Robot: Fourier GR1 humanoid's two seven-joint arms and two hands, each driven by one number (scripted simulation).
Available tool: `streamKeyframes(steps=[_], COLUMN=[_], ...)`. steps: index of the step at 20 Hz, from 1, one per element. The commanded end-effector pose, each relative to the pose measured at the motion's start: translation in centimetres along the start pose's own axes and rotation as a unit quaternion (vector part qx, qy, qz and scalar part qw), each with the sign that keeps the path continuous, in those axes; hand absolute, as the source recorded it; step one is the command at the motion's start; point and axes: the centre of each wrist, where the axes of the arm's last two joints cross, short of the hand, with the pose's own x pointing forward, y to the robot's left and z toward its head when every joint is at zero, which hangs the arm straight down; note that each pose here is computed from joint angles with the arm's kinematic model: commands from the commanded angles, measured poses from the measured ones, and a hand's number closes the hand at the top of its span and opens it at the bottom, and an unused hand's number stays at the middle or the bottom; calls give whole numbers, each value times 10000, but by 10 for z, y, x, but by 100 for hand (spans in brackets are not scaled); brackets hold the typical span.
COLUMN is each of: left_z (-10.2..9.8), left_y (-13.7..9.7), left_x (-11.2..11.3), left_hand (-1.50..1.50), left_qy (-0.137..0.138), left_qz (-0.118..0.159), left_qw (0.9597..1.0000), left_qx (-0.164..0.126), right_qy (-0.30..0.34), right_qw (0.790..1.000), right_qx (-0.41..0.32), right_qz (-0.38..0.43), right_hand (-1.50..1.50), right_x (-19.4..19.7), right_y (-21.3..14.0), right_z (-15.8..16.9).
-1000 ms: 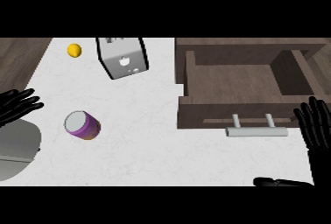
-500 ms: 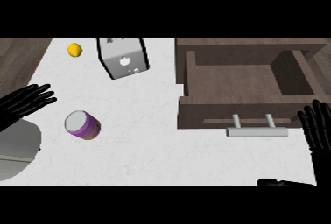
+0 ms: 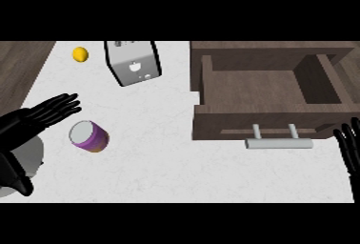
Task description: Pick up the can, place it into the drawer and close the drawer
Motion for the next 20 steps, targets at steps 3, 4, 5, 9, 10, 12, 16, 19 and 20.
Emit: streamKeyframes(steps=[3,4,5,9,10,12,16,19,20], left_z=[16,6,6,2,-7,0,6,-2,14], left_y=[0,0,0,4,0,12,23,10,15], left_x=[-21,-26,-28,-34,-44,-41,-46,-66,-61], left_hand=[-150,-150,-150,-150,-150,-150,-150,-150,-150], left_qy=[-237,-172,-135,-64,-46,-50,50,50,-10], left_qz=[144,69,50,6,0,-8,-114,-58,-116], left_qw=[9993,9997,9996,9999,10000,10000,9999,9999,9999], left_qx=[-268,-174,-224,-147,-45,2,114,119,109], right_qy=[-84,-77,-100,8,-69,-133,-96,-31,-152], right_qw=[9999,10000,9999,10000,9999,9999,9999,10000,9998], right_qx=[-25,42,-35,49,82,70,102,70,90], right_qz=[53,31,33,-24,41,22,27,19,-31], right_hand=[-150,-150,-150,-150,-150,-150,-150,-150,-150], right_x=[3,4,-6,-12,5,-3,-3,5,-10], right_y=[-15,1,-2,-1,-17,-12,-17,-6,-5], right_z=[1,-15,-7,-12,-2,-22,-15,-9,-12])
